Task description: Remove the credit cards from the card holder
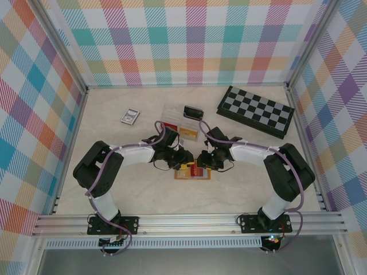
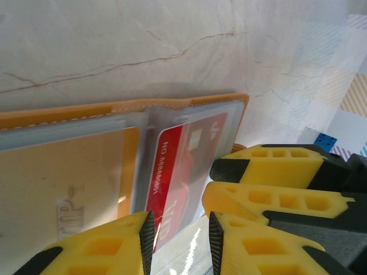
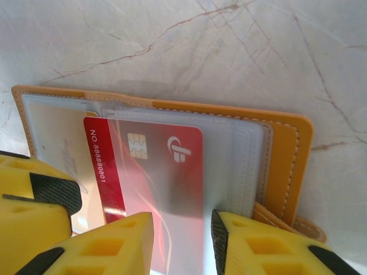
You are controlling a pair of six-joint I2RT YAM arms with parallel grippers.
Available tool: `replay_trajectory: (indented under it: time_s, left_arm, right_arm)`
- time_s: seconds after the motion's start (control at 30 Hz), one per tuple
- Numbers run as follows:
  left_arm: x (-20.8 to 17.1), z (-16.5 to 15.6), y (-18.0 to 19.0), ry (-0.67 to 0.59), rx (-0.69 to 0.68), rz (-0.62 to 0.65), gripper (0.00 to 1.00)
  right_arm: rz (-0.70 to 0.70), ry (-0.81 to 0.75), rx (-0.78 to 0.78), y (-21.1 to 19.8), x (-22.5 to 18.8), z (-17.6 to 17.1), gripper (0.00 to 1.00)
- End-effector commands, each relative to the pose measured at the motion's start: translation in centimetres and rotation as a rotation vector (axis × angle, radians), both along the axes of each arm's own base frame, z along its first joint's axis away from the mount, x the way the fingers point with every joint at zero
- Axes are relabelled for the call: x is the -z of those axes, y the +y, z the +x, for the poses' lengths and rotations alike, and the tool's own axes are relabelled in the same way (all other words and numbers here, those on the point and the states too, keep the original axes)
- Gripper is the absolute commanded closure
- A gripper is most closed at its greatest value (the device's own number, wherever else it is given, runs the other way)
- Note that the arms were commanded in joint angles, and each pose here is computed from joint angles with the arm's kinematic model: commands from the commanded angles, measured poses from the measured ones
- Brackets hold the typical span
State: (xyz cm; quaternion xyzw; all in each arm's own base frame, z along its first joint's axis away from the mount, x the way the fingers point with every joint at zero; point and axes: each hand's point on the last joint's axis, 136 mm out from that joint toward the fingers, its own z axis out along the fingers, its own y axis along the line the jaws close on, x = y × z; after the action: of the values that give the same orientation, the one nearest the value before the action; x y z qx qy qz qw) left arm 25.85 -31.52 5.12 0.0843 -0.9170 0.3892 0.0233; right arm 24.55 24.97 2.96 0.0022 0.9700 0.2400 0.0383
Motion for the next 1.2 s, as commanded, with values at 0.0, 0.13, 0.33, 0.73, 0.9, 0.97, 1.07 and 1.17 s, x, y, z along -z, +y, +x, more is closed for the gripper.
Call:
replay_trajectory:
  time_s: [0.0, 0.13, 0.33, 0.73, 0.9, 0.97, 1.07, 1.17]
  left_arm:
    - [-0.1, -0.5, -0.3, 0.006, 0.040, 0.011, 0.67]
    - [0.3, -0.7, -0.1, 0.017, 0.044, 0.025, 0.67]
    - [0.9, -0.9, -0.2, 0.027, 0.049, 0.029, 0.70]
    - [1.3, -0.7, -0.9, 0.040, 0.063, 0.002, 0.78]
    - [1.3, -0.7, -1.1, 0.041, 0.069, -0.009, 0.80]
    - [1.2, -0.6, -1.1, 0.038, 0.071, -0.014, 0.81]
    - [1.0, -0.6, -1.3, 0.035, 0.075, -0.024, 0.83]
    - [1.0, -0.5, -1.3, 0.029, 0.076, -0.021, 0.87]
  right_arm:
    - [-0.046, 0.032, 0.006, -0.5, 1.1, -0.2, 0.65]
    - [-0.074, 0.037, 0.011, -0.9, 1.5, -0.3, 0.66]
    - [-0.094, 0.043, 0.012, -1.3, 1.7, -0.4, 0.66]
    - [-0.095, 0.040, 0.004, -1.3, 1.8, -0.4, 0.67]
    - [-0.093, 0.042, 0.004, -1.3, 1.8, -0.5, 0.67]
    - [-0.093, 0.044, 0.002, -1.3, 1.8, -0.5, 0.68]
    - [-0.093, 0.045, 0.001, -1.3, 1.8, -0.5, 0.68]
    - [-0.098, 0.046, 0.002, -1.3, 1.9, -0.6, 0.68]
